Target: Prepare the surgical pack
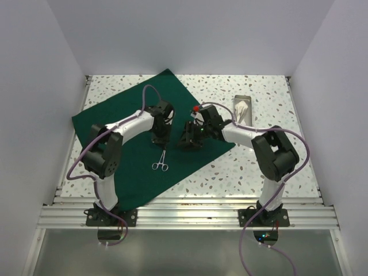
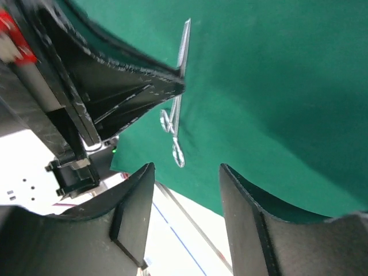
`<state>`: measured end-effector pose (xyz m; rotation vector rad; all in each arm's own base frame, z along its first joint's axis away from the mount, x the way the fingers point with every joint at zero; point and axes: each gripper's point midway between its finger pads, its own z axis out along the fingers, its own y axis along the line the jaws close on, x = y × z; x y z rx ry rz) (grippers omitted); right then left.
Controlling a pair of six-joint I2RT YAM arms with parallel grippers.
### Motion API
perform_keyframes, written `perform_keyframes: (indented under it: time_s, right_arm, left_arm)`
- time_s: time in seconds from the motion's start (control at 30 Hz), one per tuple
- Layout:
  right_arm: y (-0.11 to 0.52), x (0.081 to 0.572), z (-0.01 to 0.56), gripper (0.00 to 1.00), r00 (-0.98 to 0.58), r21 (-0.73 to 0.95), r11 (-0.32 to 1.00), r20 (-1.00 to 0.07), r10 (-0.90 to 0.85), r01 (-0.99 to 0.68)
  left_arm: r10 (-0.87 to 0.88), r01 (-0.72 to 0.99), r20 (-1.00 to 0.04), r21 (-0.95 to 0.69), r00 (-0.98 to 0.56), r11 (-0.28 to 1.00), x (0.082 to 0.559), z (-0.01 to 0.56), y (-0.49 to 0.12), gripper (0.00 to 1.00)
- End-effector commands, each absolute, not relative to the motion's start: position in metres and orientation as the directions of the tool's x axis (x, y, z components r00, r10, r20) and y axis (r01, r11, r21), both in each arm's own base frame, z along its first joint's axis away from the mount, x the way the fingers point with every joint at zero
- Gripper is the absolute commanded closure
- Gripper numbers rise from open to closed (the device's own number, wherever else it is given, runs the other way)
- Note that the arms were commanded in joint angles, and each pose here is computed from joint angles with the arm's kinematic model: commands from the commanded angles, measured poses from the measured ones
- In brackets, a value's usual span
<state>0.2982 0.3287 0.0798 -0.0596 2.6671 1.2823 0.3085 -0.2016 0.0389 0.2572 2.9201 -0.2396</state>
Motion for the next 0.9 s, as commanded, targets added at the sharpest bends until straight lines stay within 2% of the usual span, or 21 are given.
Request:
perform_keyframes:
  time_s: [0.0, 0.27, 0.63, 0.77, 0.87]
  right_arm:
    - [0.355, 0.294, 0.084, 0.47, -0.982, 0.834, 0.536, -0.182, 0.049, -0.127]
    - [0.38, 0.265, 0.062, 0.43, -0.987, 0.851, 0.507, -0.159, -0.003, -0.138]
    - [0.421, 0.244, 0.051, 0.47, -0.989, 0.863, 0.483, -0.14, -0.049, -0.146]
    - [0.428, 0.243, 0.041, 0.53, -0.993, 0.859, 0.498, -0.111, -0.049, -0.12]
    - [0.429, 0.244, 0.041, 0.72, -0.993, 0.86, 0.496, -0.111, -0.045, -0.119]
  left_arm:
    - [0.106, 0.163, -0.248, -0.224, -0.963, 0.961, 0.316, 0.061, -0.209, 1.0]
    - [0.093, 0.155, -0.247, -0.241, -0.964, 0.958, 0.318, 0.061, -0.209, 1.0]
    - [0.092, 0.154, -0.241, -0.251, -0.966, 0.956, 0.317, 0.062, -0.208, 1.0]
    - [0.087, 0.15, -0.243, -0.254, -0.966, 0.956, 0.316, 0.061, -0.206, 1.0]
    - [0.077, 0.141, -0.247, -0.255, -0.966, 0.957, 0.316, 0.062, -0.202, 1.0]
